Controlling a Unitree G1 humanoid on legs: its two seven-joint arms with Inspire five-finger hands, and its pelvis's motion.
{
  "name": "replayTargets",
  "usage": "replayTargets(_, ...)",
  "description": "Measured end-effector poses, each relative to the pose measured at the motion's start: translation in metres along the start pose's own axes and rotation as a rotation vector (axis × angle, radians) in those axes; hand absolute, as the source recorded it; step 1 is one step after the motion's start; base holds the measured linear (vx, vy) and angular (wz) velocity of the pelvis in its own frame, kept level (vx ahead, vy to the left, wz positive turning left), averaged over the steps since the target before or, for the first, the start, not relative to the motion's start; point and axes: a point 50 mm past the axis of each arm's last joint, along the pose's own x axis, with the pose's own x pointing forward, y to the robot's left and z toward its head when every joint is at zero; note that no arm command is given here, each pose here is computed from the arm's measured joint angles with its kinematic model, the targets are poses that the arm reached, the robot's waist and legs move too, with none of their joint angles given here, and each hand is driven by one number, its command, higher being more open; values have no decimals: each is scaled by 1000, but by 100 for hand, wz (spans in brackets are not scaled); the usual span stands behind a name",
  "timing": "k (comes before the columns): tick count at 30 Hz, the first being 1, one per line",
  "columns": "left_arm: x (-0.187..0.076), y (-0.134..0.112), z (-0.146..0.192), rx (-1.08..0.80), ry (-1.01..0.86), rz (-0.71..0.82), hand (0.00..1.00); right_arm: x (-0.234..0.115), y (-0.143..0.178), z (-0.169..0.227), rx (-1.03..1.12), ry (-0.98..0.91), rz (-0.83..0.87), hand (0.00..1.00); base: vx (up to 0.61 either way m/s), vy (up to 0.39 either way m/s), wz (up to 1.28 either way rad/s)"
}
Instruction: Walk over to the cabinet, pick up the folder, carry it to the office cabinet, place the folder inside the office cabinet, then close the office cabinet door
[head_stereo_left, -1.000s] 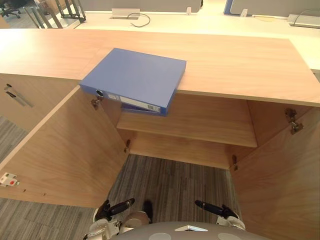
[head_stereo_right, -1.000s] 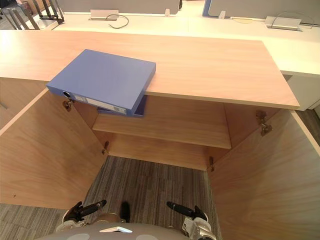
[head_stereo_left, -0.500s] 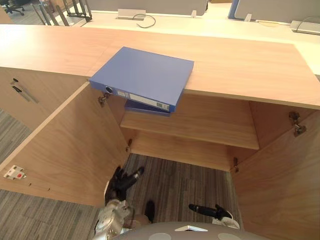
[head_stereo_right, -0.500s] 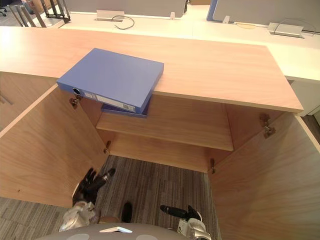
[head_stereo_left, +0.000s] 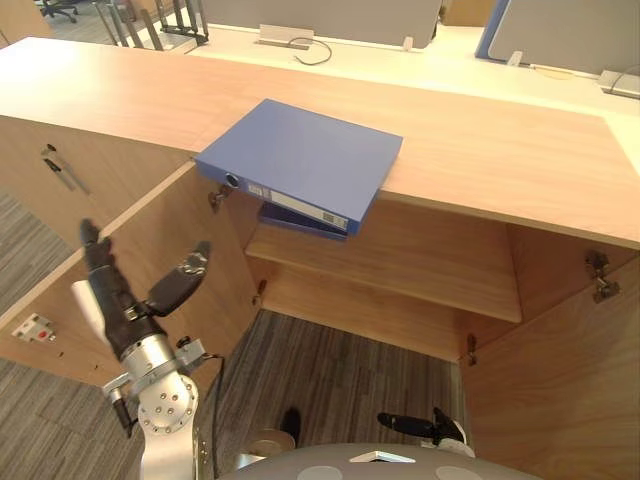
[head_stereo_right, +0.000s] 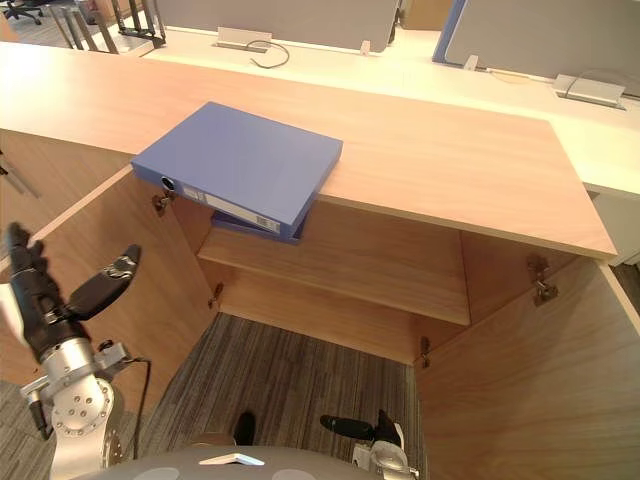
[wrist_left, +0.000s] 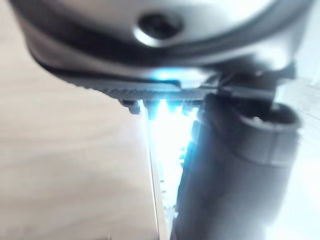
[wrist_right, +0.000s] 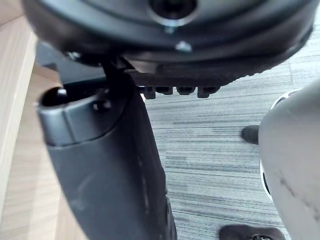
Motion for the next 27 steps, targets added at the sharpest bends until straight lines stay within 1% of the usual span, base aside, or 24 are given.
replayTargets(2, 0, 4, 0, 5, 0, 37, 100, -1, 1, -3, 3, 5, -2, 100, -67, -23, 16)
replayTargets(6, 1, 5, 6, -2, -23, 61, 100, -2, 5, -3, -2, 6, 4, 100, -69, -39, 14)
replayTargets(10, 0, 8, 13, 77, -90, 77, 100, -2, 10, -2, -20, 1, 16, 100, -86, -43, 11)
replayTargets(14, -2, 5, 29, 166, -199, 65, 100, -2, 10, -2, -27, -1, 18, 100, -22, -13, 3)
replayTargets(18, -6, -6, 48, 203, -312, 19, 100, -2, 12, 0, -34, -5, 25, 100, -6, -6, -6)
replayTargets(19, -5, -13, 53, 213, -354, -3, 100, -1, 13, 2, -36, -6, 30, 100, -3, -10, -11)
replayTargets(22, -4, -23, 59, 207, -401, -43, 100, 0, 17, 5, -52, -10, 47, 100, -2, -22, -15)
replayTargets(24, -3, -30, 64, 213, -451, -81, 100, -1, 21, 4, -104, -12, 69, 100, 9, -33, -23)
replayTargets(27, 2, -40, 67, 270, -520, -121, 100, 0, 20, 5, -109, -22, 74, 100, 20, -38, -15)
